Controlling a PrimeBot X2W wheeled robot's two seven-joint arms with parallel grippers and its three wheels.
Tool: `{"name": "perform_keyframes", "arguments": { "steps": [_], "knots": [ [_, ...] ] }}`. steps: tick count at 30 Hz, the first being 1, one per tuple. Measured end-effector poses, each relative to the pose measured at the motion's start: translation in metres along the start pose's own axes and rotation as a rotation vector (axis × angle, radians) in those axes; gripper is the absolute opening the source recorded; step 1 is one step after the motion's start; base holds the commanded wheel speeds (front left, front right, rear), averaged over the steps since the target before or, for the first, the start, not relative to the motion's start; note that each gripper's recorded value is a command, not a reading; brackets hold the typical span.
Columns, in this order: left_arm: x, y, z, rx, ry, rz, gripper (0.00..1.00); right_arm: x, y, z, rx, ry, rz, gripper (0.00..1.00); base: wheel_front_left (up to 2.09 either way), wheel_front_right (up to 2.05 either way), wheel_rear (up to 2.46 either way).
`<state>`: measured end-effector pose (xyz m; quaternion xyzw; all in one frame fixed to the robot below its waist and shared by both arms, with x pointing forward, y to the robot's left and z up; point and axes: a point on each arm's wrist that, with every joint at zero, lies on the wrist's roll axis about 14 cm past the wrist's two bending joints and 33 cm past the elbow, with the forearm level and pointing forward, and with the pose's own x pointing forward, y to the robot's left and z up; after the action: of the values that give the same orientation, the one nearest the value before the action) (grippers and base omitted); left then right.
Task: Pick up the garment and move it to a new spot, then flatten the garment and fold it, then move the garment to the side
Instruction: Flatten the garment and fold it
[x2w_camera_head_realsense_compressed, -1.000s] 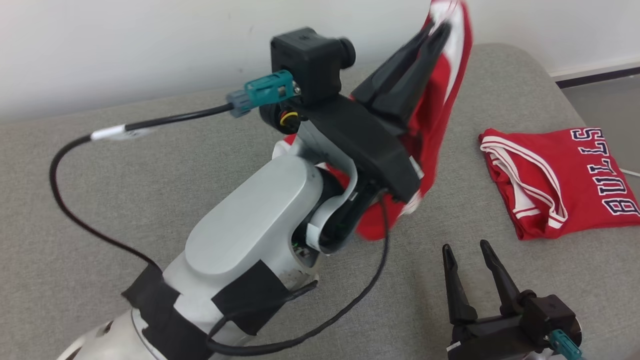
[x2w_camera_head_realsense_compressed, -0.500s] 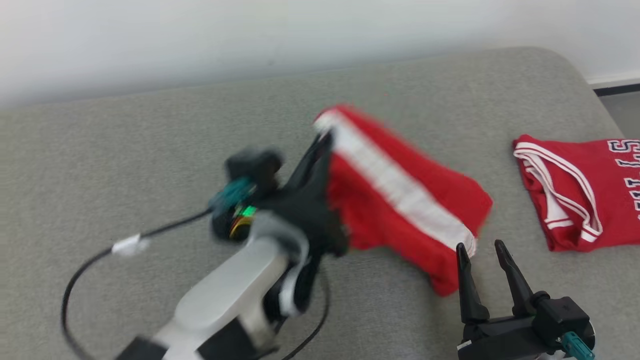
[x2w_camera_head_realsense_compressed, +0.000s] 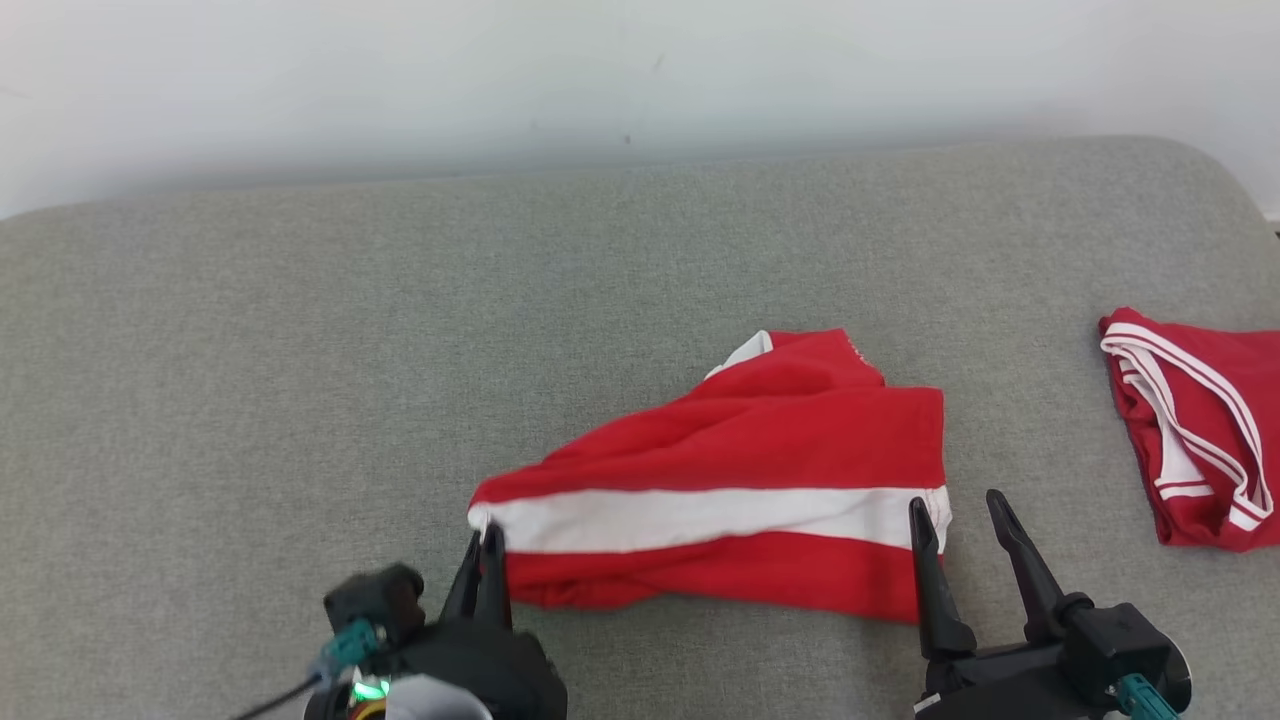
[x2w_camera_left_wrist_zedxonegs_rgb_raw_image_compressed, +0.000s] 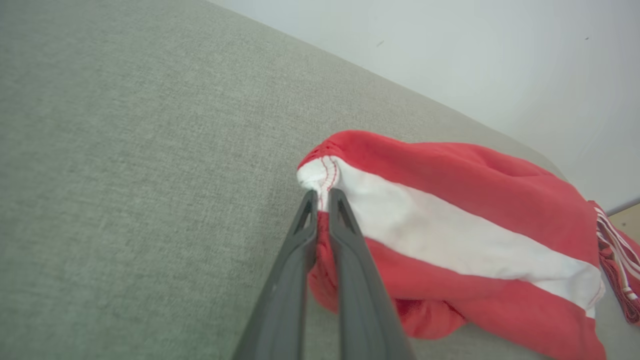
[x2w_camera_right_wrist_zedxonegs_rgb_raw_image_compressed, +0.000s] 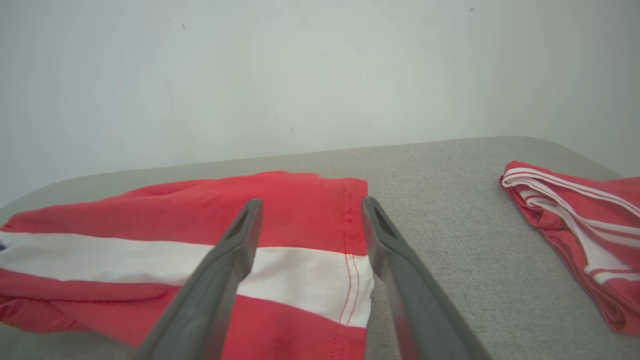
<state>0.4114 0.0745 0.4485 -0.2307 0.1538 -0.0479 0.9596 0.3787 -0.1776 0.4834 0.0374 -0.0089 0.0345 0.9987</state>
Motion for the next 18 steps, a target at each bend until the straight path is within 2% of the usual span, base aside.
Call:
{"name": "perform_keyframes", "arguments": {
  "steps": [3,4,5,11,18],
  "knots": [
    [-0.013,0.008,-0.011,0.015,0.016,0.023,0.0,-0.002,0.003,0.001,-0.004,-0.002,0.009,1.0,0.0,0.0,0.0],
    [-0.017,0.009,-0.016,0.024,0.023,0.023,0.09,-0.002,0.003,0.001,-0.004,-0.003,0.01,1.0,0.0,0.0,0.0],
    [-0.02,0.01,-0.019,0.027,0.028,0.025,0.98,-0.002,0.004,0.002,-0.004,-0.005,0.012,1.0,0.0,0.0,0.0],
    [-0.032,0.013,-0.015,0.08,-0.003,0.004,1.0,-0.005,0.003,0.007,-0.017,-0.02,0.01,1.0,0.0,0.0,0.0],
    [-0.039,0.029,0.038,0.163,-0.187,0.015,1.0,-0.01,-0.004,0.015,-0.029,-0.04,-0.009,1.0,0.0,0.0,0.0]
  ]
}}
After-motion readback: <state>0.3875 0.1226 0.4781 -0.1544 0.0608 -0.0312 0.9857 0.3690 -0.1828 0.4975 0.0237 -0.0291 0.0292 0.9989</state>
